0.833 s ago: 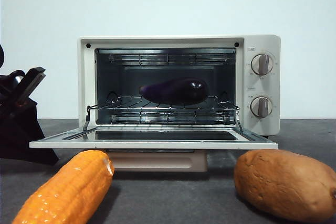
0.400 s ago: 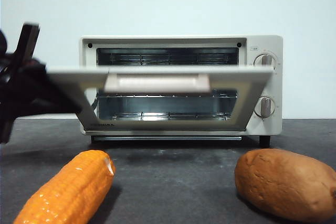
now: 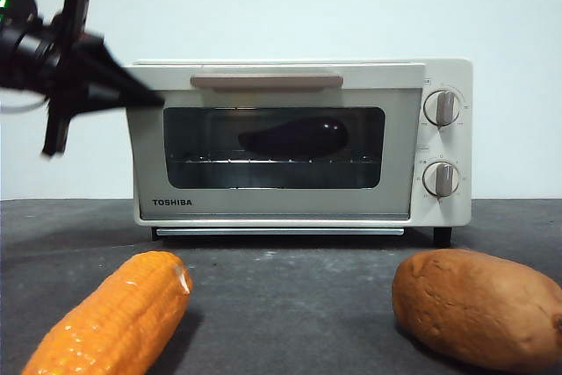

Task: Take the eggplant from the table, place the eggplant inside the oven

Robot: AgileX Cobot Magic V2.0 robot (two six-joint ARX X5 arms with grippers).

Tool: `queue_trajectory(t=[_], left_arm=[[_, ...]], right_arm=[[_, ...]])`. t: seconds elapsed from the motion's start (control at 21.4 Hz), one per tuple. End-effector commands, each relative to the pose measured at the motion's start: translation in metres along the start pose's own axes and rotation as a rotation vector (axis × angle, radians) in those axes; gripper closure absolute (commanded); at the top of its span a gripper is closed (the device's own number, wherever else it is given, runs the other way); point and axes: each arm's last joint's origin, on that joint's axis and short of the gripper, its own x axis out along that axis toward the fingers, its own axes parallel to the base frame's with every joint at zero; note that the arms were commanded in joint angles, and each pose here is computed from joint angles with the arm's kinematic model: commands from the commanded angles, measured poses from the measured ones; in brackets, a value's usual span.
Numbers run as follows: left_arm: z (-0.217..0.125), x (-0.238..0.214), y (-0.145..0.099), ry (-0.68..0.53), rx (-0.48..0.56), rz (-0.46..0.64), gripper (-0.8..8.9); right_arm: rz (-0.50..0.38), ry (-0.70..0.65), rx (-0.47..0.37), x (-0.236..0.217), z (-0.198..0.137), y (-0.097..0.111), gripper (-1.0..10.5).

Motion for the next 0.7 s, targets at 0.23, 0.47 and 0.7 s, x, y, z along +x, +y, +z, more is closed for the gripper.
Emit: queue_trajectory(t=[0.23, 0.47, 0.7], left_arm=[[0.029, -0.019, -0.051, -0.120, 0.131, 0.176, 8.07], [0.009, -0.034, -0.103, -0.153, 0.313, 0.431, 8.08], [-0.034, -0.049, -0.144, -0.214, 0.467, 0.635, 8.07]], right_arm=[[-0.026, 0.036, 0.045, 0.044, -0.018, 0.007, 9.4], [-0.103, 0.032, 0.170, 0.076, -0.030, -0.009, 9.4], [-0.258, -0.034, 0.478, 0.101, -0.055, -0.053, 9.4]])
